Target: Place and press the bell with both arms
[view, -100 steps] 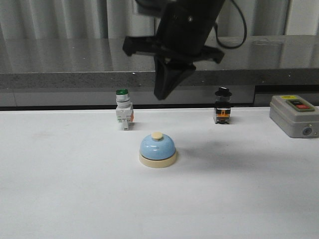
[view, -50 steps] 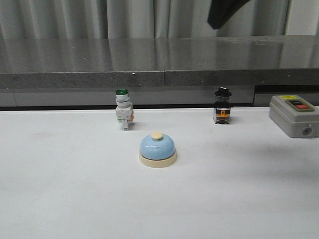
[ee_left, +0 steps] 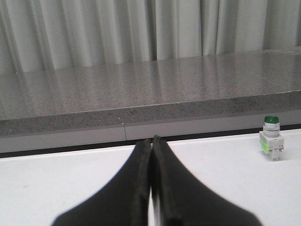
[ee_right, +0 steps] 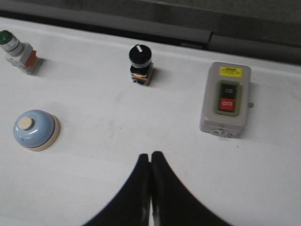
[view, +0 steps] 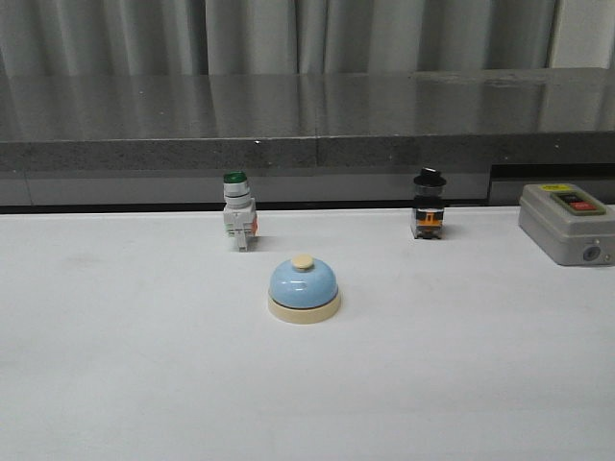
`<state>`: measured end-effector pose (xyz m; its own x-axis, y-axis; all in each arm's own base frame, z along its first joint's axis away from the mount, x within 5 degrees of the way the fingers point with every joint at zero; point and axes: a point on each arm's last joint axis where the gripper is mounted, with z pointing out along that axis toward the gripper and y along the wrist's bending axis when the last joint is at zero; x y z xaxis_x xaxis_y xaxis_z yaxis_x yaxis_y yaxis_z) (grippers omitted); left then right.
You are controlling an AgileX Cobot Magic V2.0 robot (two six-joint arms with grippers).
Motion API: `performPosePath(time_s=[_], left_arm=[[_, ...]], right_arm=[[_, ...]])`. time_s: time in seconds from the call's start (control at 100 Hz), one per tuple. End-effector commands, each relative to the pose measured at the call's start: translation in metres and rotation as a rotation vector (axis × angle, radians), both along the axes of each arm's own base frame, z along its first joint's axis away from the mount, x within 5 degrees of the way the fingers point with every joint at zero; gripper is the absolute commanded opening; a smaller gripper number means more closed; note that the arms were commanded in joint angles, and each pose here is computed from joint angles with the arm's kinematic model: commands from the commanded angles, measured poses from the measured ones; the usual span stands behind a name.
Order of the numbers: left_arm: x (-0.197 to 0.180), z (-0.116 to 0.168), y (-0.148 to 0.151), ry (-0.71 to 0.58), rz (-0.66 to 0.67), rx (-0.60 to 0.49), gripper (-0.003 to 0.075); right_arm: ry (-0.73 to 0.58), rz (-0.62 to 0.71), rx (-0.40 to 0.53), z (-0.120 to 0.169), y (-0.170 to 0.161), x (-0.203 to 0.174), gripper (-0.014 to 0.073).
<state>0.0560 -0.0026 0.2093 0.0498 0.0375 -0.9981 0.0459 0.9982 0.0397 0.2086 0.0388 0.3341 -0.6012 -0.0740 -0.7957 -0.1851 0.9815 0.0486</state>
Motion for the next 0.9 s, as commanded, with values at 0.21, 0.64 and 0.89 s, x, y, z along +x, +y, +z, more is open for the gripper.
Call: performPosePath(time_s=[0.21, 0.64, 0.89], left_arm=[[-0.001, -0.005, 0.000, -0.067, 0.001, -0.020, -0.0020], [-0.001, -0.005, 0.000, -0.067, 0.001, -0.020, -0.0020], [-0.001, -0.005, 0.000, -0.067, 0.001, -0.020, -0.0020]], right_arm=[[-0.399, -0.074, 0.033, 0.003, -0.023, -0.080, -0.0060], [-0.589, -0.078, 0.055, -0.009, -0.029, -0.133, -0.0060], [-0.587, -0.078, 0.055, -0.009, -0.029, -0.133, -0.0060]])
